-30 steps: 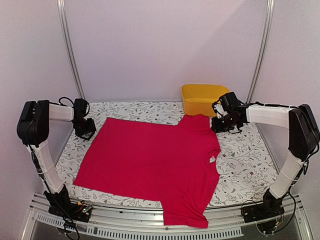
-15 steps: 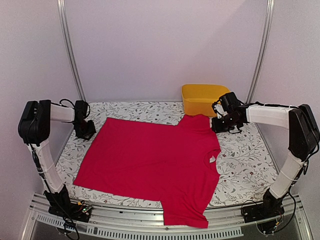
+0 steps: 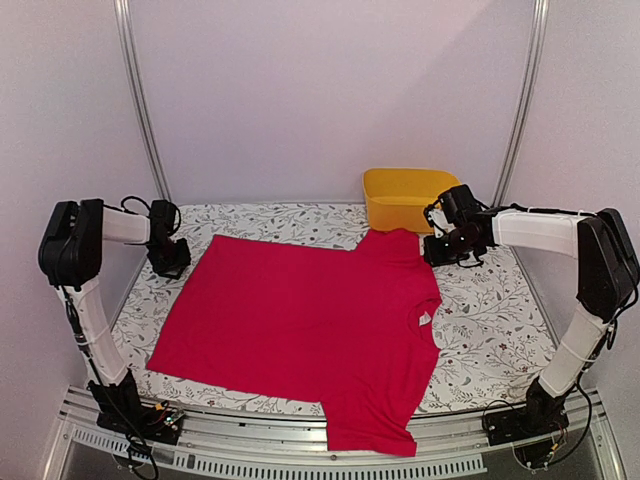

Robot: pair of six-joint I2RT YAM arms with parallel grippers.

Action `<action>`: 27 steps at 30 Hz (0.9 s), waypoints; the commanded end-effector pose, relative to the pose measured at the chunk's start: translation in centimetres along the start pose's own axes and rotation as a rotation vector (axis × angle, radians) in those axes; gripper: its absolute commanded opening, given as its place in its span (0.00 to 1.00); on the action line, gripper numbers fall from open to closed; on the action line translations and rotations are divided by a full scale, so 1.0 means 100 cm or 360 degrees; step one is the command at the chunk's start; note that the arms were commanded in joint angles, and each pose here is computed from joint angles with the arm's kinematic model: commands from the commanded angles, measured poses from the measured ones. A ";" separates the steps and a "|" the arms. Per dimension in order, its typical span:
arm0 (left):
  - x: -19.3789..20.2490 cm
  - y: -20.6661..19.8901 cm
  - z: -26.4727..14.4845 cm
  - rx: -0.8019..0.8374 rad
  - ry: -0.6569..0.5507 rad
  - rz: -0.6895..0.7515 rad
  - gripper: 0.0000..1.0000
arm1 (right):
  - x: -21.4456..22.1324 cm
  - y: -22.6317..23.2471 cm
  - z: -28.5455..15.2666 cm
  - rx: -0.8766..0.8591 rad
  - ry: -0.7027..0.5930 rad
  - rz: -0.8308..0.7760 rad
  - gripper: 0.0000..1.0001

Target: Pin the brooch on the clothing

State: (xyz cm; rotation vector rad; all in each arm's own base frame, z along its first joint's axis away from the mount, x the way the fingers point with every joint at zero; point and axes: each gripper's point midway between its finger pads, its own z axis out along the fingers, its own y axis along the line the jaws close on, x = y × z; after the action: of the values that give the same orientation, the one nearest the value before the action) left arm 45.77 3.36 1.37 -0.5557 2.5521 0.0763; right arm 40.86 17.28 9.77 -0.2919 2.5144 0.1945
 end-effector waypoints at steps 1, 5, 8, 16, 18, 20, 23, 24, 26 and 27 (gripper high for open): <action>0.003 0.008 0.007 -0.0040 0.0027 0.0013 0.39 | 0.005 0.001 0.001 0.0012 0.0023 -0.0022 0.18; 0.000 0.010 0.007 -0.0056 0.0019 0.0020 0.32 | 0.005 0.000 0.001 0.0017 0.0025 -0.0022 0.18; 0.001 0.009 0.003 -0.0045 0.0021 0.0018 0.31 | 0.006 0.000 0.001 0.0019 0.0028 -0.0026 0.19; -0.008 0.005 -0.018 -0.0046 -0.0042 0.0034 0.30 | 0.001 0.002 -0.002 0.0009 0.0015 -0.0025 0.19; -0.014 0.005 -0.027 -0.0071 -0.0084 0.0056 0.30 | -0.005 0.005 -0.006 -0.0011 -0.0007 -0.0025 0.19; -0.019 -0.011 -0.042 -0.0060 -0.0139 0.0132 0.30 | -0.013 0.008 -0.013 -0.0040 -0.0045 -0.0025 0.19; -0.027 -0.029 -0.066 -0.0067 -0.0238 0.0254 0.30 | -0.029 0.011 -0.028 -0.0063 -0.0121 -0.0032 0.19; -0.029 -0.035 -0.074 -0.0063 -0.0269 0.0293 0.30 | -0.032 0.012 -0.032 -0.0065 -0.0138 -0.0036 0.19; -0.030 -0.053 -0.090 -0.0023 -0.0319 0.0387 0.30 | -0.042 0.016 -0.044 -0.0100 -0.0183 -0.0046 0.19; -0.029 -0.062 -0.097 0.0003 -0.0338 0.0436 0.30 | -0.046 0.021 -0.050 -0.0139 -0.0198 -0.0057 0.20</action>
State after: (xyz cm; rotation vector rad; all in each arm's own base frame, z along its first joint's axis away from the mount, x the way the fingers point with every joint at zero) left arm 45.79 0.07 7.74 -0.3523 2.4639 0.1831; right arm 40.92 17.61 11.19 -0.3060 2.4976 0.2167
